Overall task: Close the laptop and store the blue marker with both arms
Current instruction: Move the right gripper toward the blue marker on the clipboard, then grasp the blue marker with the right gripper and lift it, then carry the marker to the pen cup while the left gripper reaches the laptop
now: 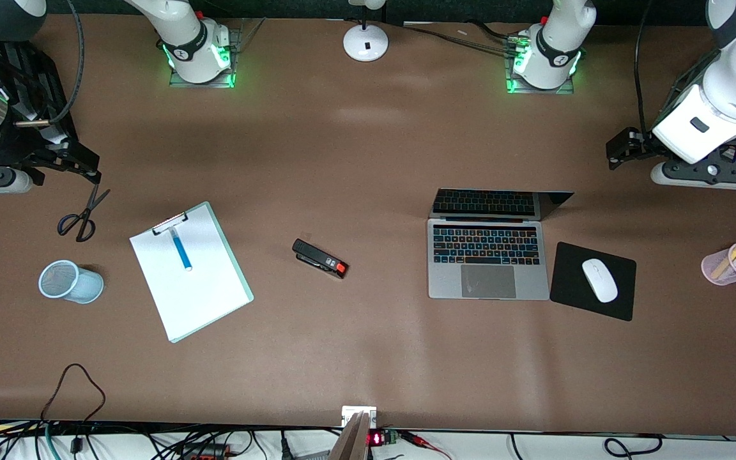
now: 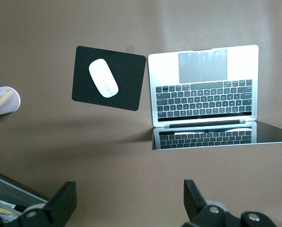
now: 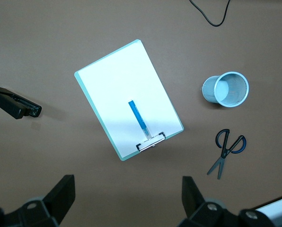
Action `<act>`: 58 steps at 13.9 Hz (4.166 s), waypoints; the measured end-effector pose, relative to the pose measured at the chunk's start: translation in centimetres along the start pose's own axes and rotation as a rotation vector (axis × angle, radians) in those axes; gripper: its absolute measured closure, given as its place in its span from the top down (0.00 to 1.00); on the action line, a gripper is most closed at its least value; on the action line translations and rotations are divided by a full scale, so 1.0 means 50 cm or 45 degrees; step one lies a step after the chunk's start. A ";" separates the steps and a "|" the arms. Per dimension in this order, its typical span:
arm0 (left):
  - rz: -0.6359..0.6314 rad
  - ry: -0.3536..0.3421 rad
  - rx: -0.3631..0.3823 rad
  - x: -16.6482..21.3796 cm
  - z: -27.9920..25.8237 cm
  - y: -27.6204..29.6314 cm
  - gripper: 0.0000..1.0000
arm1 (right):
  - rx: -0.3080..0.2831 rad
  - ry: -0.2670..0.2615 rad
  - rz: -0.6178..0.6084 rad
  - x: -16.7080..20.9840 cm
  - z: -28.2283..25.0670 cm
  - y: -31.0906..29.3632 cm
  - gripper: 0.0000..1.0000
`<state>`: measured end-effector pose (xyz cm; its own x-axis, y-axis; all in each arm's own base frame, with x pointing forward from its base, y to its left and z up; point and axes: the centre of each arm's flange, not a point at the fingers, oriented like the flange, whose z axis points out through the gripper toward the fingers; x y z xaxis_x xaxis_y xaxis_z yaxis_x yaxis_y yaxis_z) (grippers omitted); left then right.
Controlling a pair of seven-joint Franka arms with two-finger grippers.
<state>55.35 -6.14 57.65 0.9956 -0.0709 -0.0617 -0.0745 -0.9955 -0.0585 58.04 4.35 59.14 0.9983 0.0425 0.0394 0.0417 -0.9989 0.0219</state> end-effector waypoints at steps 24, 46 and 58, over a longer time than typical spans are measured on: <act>0.003 0.000 -0.019 0.047 0.013 -0.004 1.00 | -0.023 -0.132 -0.687 0.117 0.582 -0.108 0.76; 0.007 -0.272 -0.025 0.052 0.107 -0.010 0.59 | -0.033 -0.116 -0.790 0.093 0.821 -0.053 0.28; -0.004 -0.352 -0.166 0.033 0.147 0.031 0.01 | -0.053 -0.025 -0.976 0.187 0.542 -0.014 0.18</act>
<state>56.47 -7.36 50.11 0.9411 -0.0661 -0.3316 -0.0458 -0.9966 0.0685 68.42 4.90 32.43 0.6916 0.7220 -0.0195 0.7212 -0.6888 0.0735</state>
